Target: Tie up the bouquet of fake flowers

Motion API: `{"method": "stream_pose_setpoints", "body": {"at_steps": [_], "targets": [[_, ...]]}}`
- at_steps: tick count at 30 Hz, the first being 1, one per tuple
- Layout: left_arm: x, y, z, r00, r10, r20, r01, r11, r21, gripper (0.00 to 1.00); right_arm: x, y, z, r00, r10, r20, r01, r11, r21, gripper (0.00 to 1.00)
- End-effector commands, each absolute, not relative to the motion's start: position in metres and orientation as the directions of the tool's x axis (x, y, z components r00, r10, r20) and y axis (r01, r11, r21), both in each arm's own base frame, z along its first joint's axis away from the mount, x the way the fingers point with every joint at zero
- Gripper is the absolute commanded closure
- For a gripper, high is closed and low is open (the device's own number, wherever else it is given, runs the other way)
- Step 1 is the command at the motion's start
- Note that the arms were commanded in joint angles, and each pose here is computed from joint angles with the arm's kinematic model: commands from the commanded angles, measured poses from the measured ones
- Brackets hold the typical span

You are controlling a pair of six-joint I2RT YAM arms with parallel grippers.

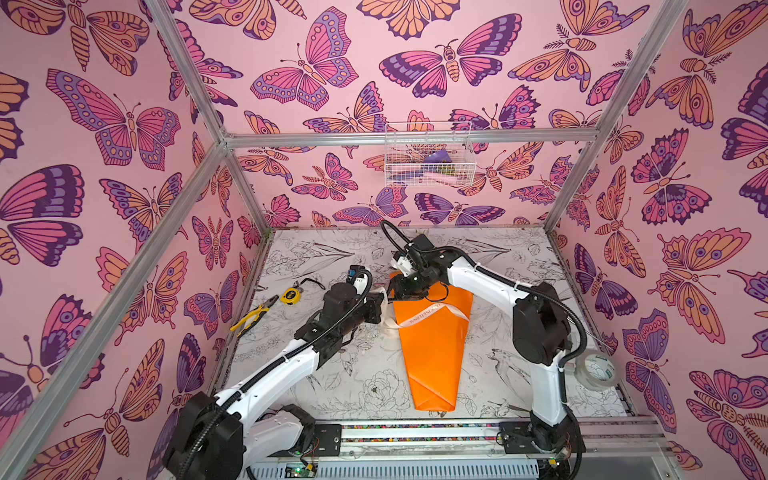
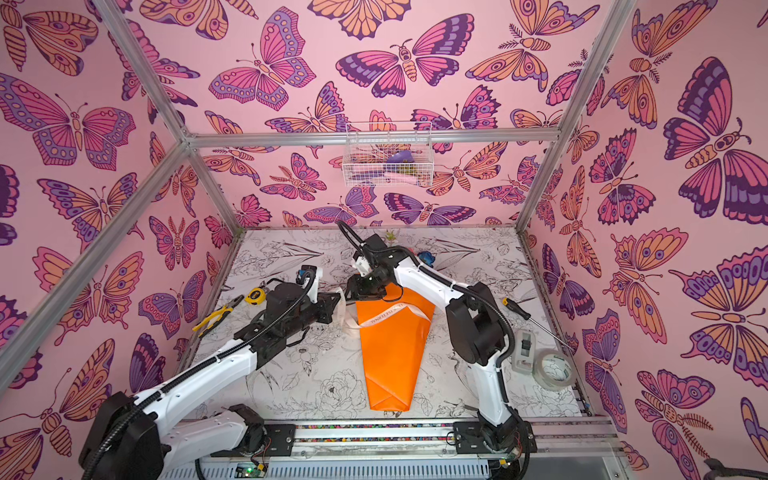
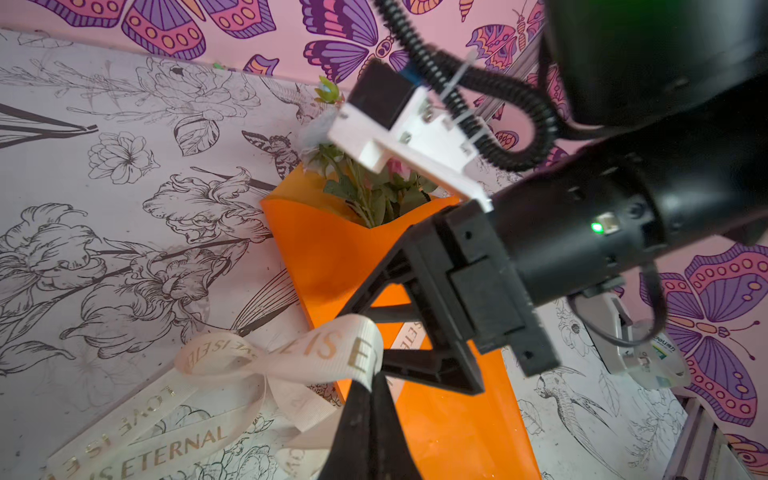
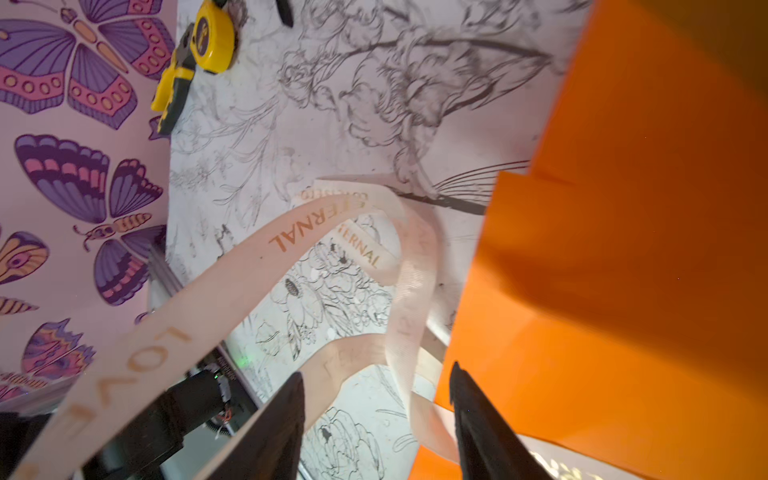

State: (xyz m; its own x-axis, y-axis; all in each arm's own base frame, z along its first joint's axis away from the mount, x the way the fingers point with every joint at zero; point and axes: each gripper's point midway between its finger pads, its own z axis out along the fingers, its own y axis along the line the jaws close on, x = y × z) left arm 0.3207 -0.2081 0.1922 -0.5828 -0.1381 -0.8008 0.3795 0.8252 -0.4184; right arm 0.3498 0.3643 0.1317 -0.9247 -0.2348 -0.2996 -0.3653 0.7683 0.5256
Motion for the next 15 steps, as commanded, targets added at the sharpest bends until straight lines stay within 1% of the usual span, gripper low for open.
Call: {"method": "stream_pose_setpoints", "body": {"at_steps": [1, 6, 9, 11, 15], "targets": [[0.330, -0.209, 0.200, -0.581, -0.126, -0.804, 0.371, 0.838, -0.400, 1.00, 0.364, 0.319, 0.163, -0.871, -0.175, -0.459, -0.359, 0.865, 0.351, 0.44], [0.338, -0.216, 0.208, -0.595, -0.143, -0.791, 0.366, 0.828, -0.425, 1.00, 0.358, 0.280, 0.171, -0.808, -0.121, -0.576, -0.309, 0.921, 0.239, 0.48], [0.340, -0.223, 0.216, -0.611, -0.149, -0.778, 0.382, 0.805, -0.454, 1.00, 0.343, 0.269, 0.177, -0.744, -0.139, -0.653, -0.310, 0.938, 0.153, 0.50], [0.341, -0.229, 0.225, -0.613, -0.157, -0.774, 0.398, 0.786, -0.474, 1.00, 0.328, 0.267, 0.193, -0.677, -0.168, -0.716, -0.330, 0.939, 0.092, 0.52], [0.346, -0.239, 0.216, -0.662, -0.143, -0.736, 0.392, 0.770, -0.503, 1.00, 0.297, 0.278, 0.213, -0.510, -0.279, -0.814, -0.380, 0.922, -0.077, 0.58]]}}
